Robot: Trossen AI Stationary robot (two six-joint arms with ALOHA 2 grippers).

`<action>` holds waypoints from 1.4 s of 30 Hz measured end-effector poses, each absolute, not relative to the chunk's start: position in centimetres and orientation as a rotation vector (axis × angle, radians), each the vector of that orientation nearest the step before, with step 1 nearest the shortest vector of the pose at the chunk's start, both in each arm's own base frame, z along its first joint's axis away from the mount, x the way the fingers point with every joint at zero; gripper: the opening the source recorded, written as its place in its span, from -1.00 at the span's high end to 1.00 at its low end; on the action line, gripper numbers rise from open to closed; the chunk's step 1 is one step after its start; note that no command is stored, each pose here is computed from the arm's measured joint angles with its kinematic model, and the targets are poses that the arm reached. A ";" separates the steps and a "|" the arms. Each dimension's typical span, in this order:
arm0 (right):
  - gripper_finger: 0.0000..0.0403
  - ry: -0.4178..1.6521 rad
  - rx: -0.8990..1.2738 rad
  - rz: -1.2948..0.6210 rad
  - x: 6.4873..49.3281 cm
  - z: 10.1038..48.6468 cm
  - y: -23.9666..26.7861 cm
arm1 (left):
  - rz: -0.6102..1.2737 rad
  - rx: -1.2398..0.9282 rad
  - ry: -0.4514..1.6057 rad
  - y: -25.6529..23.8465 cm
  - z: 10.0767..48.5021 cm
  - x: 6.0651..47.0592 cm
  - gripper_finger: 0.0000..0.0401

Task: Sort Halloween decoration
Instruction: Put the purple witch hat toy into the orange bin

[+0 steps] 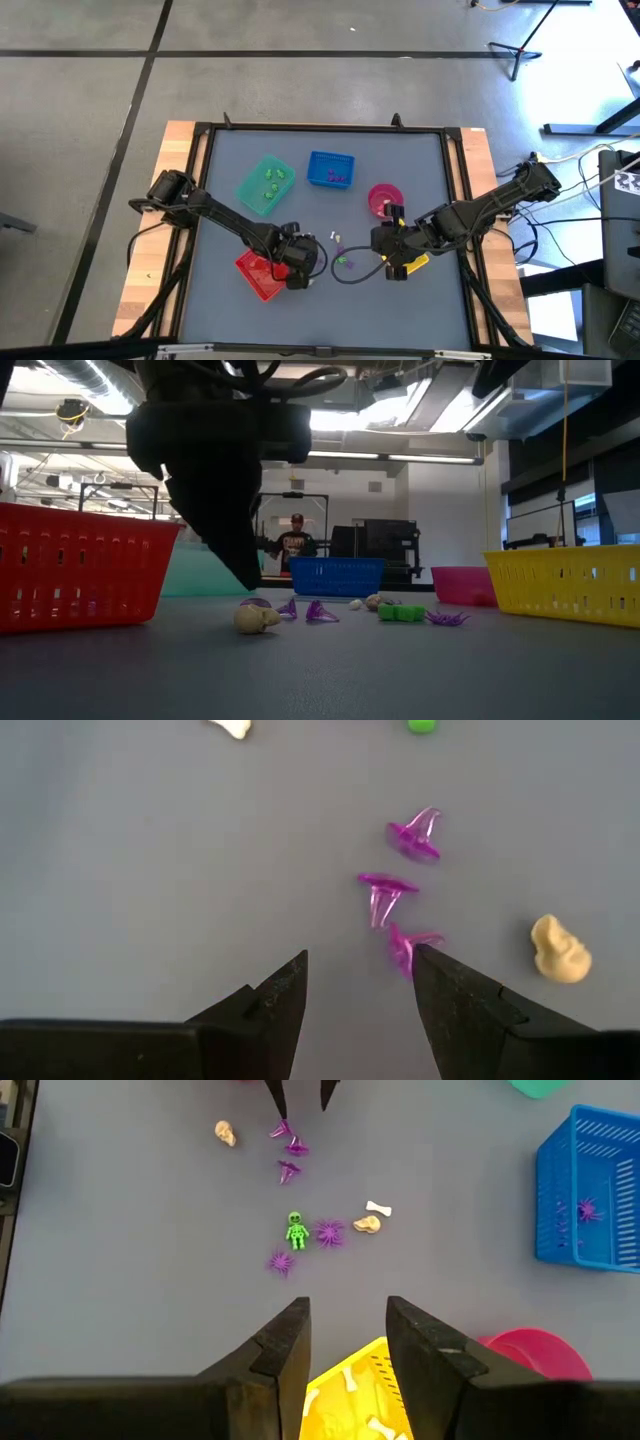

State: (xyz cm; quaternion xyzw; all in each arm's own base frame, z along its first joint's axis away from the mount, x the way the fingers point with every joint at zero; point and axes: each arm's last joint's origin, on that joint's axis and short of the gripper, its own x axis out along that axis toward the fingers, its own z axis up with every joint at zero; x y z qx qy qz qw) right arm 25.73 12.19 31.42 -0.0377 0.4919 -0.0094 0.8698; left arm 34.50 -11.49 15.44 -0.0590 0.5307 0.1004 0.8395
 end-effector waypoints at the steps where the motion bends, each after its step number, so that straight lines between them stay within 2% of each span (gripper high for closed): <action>1: 0.35 1.029 -0.079 -0.020 25.7 31.4 12.2 | 0.213 -0.132 1.116 -11.5 15.5 34.6 0.18; 23: 0.35 1.027 -0.089 -0.030 25.7 31.4 12.1 | 0.234 -0.183 1.128 -10.4 14.3 35.3 0.18; 28: 0.35 1.025 -0.092 -0.034 25.7 31.4 12.1 | 0.172 -0.233 1.165 -10.3 14.3 35.4 0.18; 42: 0.35 1.026 -0.092 -0.034 25.7 31.4 12.1 | 0.162 -0.248 1.174 -10.2 14.3 35.4 0.18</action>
